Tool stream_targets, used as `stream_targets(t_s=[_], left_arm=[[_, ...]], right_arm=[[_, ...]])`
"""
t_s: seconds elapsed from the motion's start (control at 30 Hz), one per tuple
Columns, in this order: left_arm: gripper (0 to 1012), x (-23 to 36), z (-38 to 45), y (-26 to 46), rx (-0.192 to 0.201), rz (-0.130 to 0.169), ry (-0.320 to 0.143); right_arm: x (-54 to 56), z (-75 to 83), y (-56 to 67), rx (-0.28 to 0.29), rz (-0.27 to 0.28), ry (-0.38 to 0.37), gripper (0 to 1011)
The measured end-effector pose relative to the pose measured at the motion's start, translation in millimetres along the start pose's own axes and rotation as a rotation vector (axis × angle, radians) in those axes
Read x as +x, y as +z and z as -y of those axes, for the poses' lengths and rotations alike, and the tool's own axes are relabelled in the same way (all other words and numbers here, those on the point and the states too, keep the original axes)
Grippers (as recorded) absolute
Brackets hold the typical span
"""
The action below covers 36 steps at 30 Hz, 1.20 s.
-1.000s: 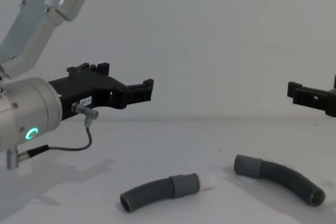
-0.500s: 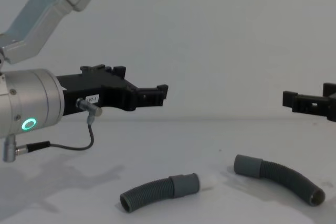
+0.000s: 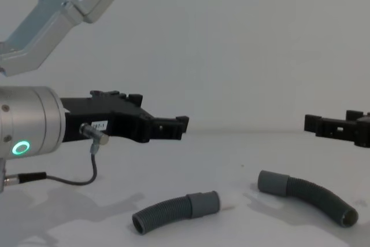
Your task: Use both hands to pick up one end of the pipe from the table, align the ends, and insert them.
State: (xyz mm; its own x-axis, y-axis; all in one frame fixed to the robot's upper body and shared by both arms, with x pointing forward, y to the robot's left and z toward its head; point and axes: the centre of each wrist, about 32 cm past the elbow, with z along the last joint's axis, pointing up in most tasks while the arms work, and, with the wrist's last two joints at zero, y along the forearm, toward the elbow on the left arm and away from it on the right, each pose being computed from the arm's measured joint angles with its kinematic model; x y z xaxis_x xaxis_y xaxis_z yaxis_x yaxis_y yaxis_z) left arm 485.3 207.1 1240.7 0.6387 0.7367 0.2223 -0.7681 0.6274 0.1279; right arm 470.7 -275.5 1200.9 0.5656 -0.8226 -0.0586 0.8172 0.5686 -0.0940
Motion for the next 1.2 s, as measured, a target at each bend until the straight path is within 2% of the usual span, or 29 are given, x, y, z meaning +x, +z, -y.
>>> stream_targets(t_s=[0.27,0.53,0.77,1.2], left_arm=[[1001,-0.6,1.1,-0.2,0.029,-0.003,-0.038],[1001,2.0,6.2,-3.3,0.064,0.001,-0.093],[1001,8.6,12.1,-8.7,0.108,0.014,-0.145],[1001,22.5,17.3,-16.4,0.173,0.036,-0.195]], right_arm=[[3.8,-6.2,-5.8,-0.024,-0.030,0.015,1000],[9.9,-10.1,-11.3,-0.057,-0.047,0.027,1000],[14.2,-12.0,-13.7,-0.086,-0.046,0.044,1000],[17.4,-17.9,-15.4,-0.138,-0.034,0.077,1000]])
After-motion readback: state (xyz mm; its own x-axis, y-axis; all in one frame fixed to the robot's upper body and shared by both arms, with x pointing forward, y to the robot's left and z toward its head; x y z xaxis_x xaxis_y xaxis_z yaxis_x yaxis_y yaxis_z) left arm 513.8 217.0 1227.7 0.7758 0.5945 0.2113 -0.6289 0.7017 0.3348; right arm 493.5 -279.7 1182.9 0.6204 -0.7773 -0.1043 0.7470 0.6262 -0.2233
